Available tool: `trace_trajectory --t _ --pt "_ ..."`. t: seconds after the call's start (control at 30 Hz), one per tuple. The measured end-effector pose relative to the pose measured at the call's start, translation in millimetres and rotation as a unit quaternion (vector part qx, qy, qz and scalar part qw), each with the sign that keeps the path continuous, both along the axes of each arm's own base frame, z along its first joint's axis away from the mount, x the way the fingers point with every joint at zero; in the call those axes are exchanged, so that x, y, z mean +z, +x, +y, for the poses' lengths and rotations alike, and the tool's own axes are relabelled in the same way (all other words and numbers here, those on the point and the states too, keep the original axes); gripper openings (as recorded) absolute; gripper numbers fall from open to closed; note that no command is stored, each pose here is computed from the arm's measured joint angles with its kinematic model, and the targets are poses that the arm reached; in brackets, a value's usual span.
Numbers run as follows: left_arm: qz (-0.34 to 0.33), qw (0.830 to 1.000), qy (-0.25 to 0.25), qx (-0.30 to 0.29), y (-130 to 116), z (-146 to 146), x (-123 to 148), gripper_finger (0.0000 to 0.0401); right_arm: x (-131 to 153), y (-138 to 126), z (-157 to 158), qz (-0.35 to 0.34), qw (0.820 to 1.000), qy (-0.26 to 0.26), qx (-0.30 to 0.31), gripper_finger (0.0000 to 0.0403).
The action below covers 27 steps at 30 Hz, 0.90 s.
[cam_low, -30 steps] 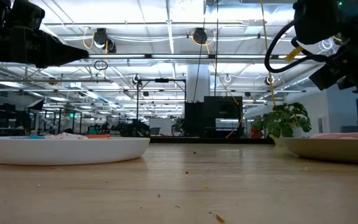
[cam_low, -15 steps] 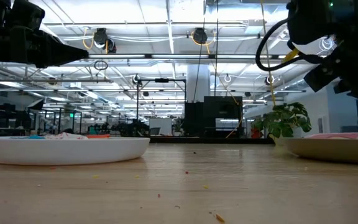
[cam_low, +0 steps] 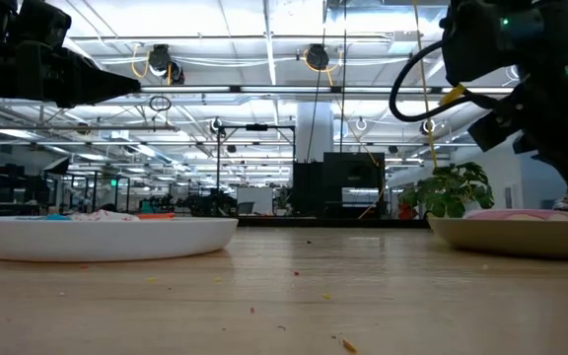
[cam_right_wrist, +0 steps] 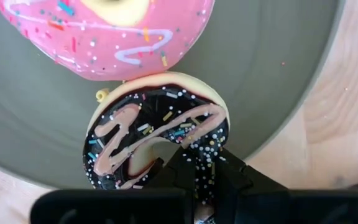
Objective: Pick & Place donuts
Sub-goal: Put the large black donut on the gray plate
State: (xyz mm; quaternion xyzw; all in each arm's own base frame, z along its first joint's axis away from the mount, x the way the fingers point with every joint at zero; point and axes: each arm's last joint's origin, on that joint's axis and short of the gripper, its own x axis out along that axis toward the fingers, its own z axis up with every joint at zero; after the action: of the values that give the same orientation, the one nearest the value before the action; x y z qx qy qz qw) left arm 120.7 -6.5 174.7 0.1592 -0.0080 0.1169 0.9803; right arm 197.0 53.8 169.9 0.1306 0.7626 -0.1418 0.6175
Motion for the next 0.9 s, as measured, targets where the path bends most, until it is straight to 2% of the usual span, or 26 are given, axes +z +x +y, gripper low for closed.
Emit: trace_trajectory --t 0.2,0.57,0.9 --pt "0.000 1.000 0.000 0.000 0.0 0.1 -0.1 0.0037 -0.5 2.9 0.5 -0.015 1.000 0.006 0.009 0.0028" --pt "0.000 1.000 0.000 0.000 0.0 0.0 0.1 0.0037 -0.2 1.1 -0.7 -0.007 1.000 -0.009 -0.001 0.0143" --pt "0.000 1.000 0.000 0.000 0.0 0.0 -0.1 0.0037 1.3 3.7 -7.1 -0.009 1.000 -0.010 -0.008 0.0224"
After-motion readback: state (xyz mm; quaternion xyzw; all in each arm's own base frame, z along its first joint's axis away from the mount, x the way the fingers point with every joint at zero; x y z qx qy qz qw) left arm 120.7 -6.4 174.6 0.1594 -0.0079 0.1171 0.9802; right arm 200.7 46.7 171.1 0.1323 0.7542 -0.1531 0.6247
